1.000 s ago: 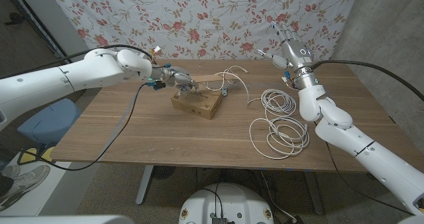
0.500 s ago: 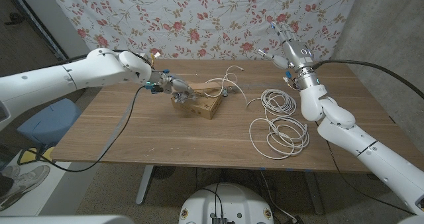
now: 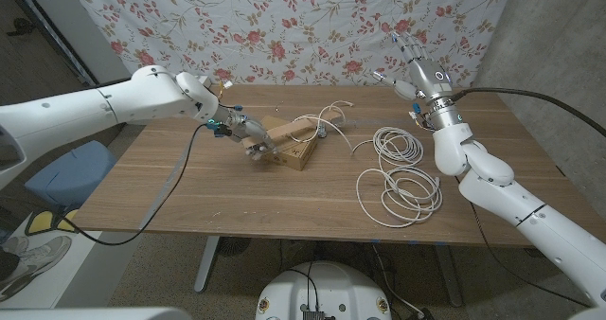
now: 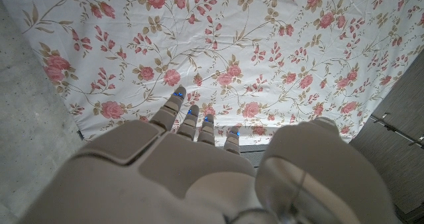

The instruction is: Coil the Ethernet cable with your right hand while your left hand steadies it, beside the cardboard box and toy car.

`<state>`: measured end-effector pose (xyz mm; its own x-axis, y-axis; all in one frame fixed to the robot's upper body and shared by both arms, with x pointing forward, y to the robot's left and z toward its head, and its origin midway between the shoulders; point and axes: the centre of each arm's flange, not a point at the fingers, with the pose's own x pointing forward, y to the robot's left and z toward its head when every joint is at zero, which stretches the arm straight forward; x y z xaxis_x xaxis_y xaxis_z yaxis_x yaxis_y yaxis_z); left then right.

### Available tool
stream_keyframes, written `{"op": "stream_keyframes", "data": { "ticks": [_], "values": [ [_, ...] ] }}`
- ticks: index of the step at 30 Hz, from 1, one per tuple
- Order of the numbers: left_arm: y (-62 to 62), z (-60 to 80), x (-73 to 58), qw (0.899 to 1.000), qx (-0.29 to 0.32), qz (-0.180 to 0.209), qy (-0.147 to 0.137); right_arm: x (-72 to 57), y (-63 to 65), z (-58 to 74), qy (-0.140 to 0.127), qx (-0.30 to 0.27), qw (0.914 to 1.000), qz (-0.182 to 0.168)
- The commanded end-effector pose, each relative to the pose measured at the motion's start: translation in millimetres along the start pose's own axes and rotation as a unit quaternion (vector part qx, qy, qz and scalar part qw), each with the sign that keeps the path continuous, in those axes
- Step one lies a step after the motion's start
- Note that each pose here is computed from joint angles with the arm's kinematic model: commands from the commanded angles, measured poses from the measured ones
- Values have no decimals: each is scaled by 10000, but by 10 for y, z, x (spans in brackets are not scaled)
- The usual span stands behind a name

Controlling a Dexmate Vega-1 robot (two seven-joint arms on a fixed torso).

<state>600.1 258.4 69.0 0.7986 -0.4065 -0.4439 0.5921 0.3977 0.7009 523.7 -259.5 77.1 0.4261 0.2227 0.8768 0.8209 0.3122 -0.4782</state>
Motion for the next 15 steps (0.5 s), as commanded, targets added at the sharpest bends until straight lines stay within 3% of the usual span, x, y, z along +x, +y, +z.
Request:
{"op": "stream_keyframes", "data": {
  "ticks": [1, 15],
  "values": [
    [-19, -46, -36, 9993, 196, -185, 276, -25, -61, 16, -45, 30, 10000, -82],
    [-38, 4, -310, 9943, 549, 813, 406, -9, -57, 56, -75, 58, 9999, -60]
  ]
}}
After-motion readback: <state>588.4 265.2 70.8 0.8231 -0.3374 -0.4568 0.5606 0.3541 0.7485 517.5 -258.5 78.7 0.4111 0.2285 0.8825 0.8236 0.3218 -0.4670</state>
